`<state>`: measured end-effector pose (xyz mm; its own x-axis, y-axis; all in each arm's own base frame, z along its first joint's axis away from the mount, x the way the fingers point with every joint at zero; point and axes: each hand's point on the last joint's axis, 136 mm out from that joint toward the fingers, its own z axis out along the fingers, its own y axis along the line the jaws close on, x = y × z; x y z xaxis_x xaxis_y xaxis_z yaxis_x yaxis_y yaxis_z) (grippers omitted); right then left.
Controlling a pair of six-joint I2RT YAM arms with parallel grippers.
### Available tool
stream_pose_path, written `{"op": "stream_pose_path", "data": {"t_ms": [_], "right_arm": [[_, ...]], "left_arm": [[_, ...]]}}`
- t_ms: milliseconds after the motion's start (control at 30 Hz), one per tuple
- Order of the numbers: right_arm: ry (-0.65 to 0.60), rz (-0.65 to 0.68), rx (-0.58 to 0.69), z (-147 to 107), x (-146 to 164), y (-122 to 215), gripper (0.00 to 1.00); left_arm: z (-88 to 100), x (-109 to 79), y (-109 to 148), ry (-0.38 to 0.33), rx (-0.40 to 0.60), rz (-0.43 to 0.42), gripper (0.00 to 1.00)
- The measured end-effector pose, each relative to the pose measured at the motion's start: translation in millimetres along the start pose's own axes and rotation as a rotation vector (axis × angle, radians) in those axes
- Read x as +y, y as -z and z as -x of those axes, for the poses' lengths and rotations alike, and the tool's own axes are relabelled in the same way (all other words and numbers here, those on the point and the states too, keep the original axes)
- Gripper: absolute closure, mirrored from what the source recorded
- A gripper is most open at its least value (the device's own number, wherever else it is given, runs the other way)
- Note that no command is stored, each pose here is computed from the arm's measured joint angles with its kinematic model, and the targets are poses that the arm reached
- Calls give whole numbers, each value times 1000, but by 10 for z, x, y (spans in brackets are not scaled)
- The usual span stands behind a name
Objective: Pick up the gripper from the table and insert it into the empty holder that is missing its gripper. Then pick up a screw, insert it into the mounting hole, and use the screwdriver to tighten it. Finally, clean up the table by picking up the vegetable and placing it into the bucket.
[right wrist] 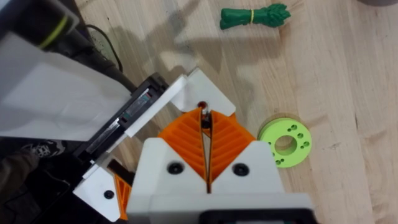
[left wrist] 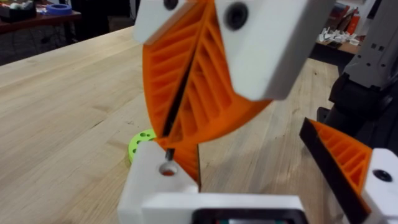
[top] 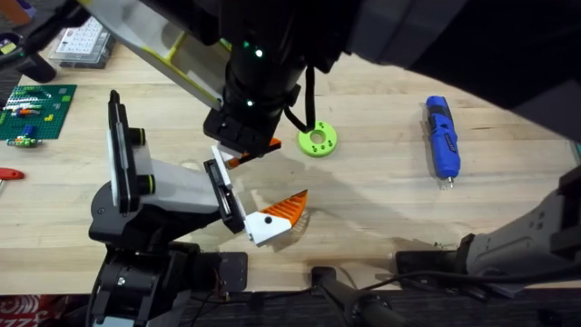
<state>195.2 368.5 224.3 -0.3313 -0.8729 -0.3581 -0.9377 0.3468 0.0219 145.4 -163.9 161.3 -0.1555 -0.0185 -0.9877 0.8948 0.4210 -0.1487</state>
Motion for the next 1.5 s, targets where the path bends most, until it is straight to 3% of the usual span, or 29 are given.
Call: {"op": "stream_pose_path", "data": {"t_ms": [867,1233,1500], "right_arm": [[-1,0,2,-10,0,21,992],[4,-9,-63,20,17,281,992],[23,48,-78,49,113,291,992]], "left_arm": [[3,0,0,-1,-1,0,12],[3,0,0,-1,-1,0,12],[3,0,0,-1,-1,0,12]]}}
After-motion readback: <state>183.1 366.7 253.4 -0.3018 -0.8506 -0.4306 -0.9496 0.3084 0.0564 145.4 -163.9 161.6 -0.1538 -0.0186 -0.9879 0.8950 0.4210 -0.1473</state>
